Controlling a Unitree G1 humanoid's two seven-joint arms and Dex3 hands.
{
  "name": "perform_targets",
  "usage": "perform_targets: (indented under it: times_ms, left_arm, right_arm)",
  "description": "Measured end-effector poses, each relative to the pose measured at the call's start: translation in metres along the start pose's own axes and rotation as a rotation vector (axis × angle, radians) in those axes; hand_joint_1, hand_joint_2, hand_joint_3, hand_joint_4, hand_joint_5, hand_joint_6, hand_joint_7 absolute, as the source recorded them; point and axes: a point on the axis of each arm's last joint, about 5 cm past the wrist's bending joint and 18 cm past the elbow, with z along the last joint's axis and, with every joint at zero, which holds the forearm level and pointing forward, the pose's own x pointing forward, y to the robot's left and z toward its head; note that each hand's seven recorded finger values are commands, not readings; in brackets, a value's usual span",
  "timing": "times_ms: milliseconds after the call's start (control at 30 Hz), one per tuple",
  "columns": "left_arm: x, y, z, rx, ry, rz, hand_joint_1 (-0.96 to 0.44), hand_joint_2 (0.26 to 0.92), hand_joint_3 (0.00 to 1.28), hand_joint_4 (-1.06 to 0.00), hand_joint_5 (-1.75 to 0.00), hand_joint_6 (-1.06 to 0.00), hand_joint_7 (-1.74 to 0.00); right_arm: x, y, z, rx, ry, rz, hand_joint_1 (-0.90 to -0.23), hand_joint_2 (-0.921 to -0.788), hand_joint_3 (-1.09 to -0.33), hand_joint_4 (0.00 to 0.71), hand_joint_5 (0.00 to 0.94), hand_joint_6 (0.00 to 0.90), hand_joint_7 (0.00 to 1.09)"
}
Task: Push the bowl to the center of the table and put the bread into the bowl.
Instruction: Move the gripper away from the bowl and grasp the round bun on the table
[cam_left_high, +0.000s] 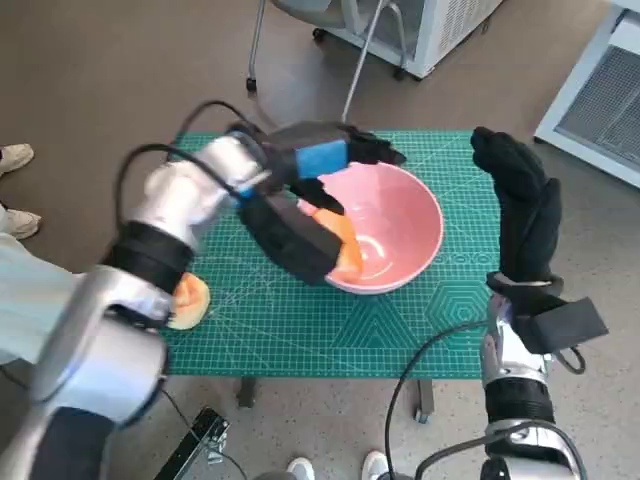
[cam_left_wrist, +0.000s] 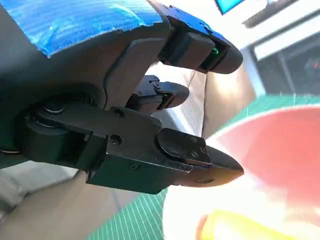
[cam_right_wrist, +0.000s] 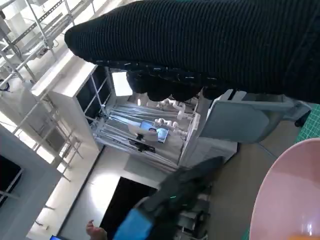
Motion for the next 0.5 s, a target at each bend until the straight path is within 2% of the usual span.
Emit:
perform_targets:
  times_ms: [200, 367, 500]
  left_arm:
    - [-0.026, 0.001, -0.018, 0.01, -0.019, 0.056, -0.1, 0.87, 0.0, -0.33, -0.08, -0.42, -0.21]
    - [-0.062, 0.0, -0.035, 0.004, -0.015, 0.098, -0.07, 0.86, 0.0, -0.37, -0.06, -0.45, -0.2]
    - [-0.096, 0.0, -0.045, -0.008, 0.007, 0.079, -0.05, 0.849, 0.0, -0.42, -0.03, -0.49, -0.15]
  right_arm:
    - [-0.0003, 0.005, -0.001, 0.006, -0.005, 0.012, -0.587, -0.921, -0.733, 0.421, 0.011, 0.122, 0.72]
    - [-0.0001, 0.007, 0.0, 0.002, -0.011, 0.026, -0.586, -0.921, -0.743, 0.413, 0.007, 0.107, 0.72]
    - [0.0001, 0.007, 0.0, 0.002, -0.014, 0.029, -0.581, -0.921, -0.752, 0.41, 0.004, 0.1, 0.73]
